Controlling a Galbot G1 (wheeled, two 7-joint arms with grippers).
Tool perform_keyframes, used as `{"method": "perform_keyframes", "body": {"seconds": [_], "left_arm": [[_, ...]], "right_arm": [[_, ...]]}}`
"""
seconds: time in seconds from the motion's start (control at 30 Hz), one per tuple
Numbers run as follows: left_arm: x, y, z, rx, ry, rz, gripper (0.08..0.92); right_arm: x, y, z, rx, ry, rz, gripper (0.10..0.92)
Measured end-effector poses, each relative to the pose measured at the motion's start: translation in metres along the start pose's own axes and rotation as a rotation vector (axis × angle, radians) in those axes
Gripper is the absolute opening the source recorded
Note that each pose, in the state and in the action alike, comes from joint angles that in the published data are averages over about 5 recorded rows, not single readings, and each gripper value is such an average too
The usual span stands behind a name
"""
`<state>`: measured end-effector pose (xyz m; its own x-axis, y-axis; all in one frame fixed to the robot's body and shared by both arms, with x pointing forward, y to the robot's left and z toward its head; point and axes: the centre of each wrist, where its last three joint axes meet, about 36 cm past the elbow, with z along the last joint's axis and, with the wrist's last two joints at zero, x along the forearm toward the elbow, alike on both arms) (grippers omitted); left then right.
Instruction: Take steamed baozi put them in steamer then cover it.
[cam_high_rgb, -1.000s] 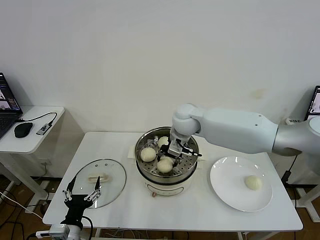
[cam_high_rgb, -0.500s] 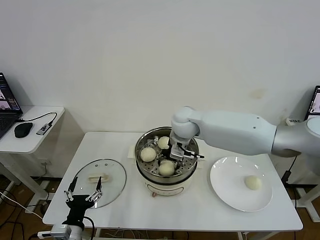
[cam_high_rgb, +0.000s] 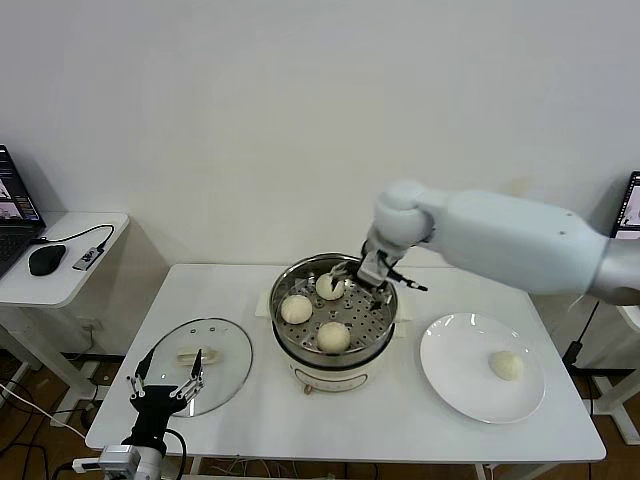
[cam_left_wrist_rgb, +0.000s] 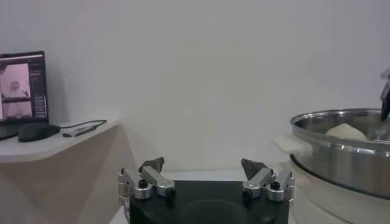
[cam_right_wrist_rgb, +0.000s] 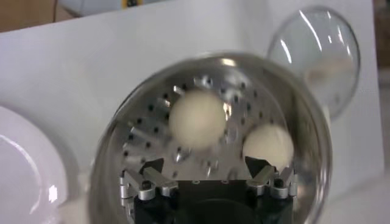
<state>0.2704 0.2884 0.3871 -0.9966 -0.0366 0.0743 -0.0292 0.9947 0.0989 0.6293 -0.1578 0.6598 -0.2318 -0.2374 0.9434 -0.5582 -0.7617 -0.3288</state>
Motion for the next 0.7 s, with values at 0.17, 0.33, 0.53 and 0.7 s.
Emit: {"method": "perform_keyframes", "body": {"seconds": [0.17,0.33,0.53,0.7], "left_arm": [[-0.002,-0.001,0.002,-0.004,0.004,0.013,0.823],[-0.003,-0.003,0.005,-0.007,0.006,0.026,0.823],[-0.005,-0.004,0.006,-0.009,0.006,0.038,0.823],[-0.005,-0.005,0.006,-0.010,0.007,0.044,0.823]], "right_arm": [[0.020,0.039,0.027,-0.226,0.060,0.036,0.823],[0.028,0.090,0.052,-0.412,0.116,0.045,0.823],[0.026,0.153,0.078,-0.571,0.177,0.024,0.823],[0.017,0.201,0.096,-0.669,0.214,-0.006,0.823]]}}
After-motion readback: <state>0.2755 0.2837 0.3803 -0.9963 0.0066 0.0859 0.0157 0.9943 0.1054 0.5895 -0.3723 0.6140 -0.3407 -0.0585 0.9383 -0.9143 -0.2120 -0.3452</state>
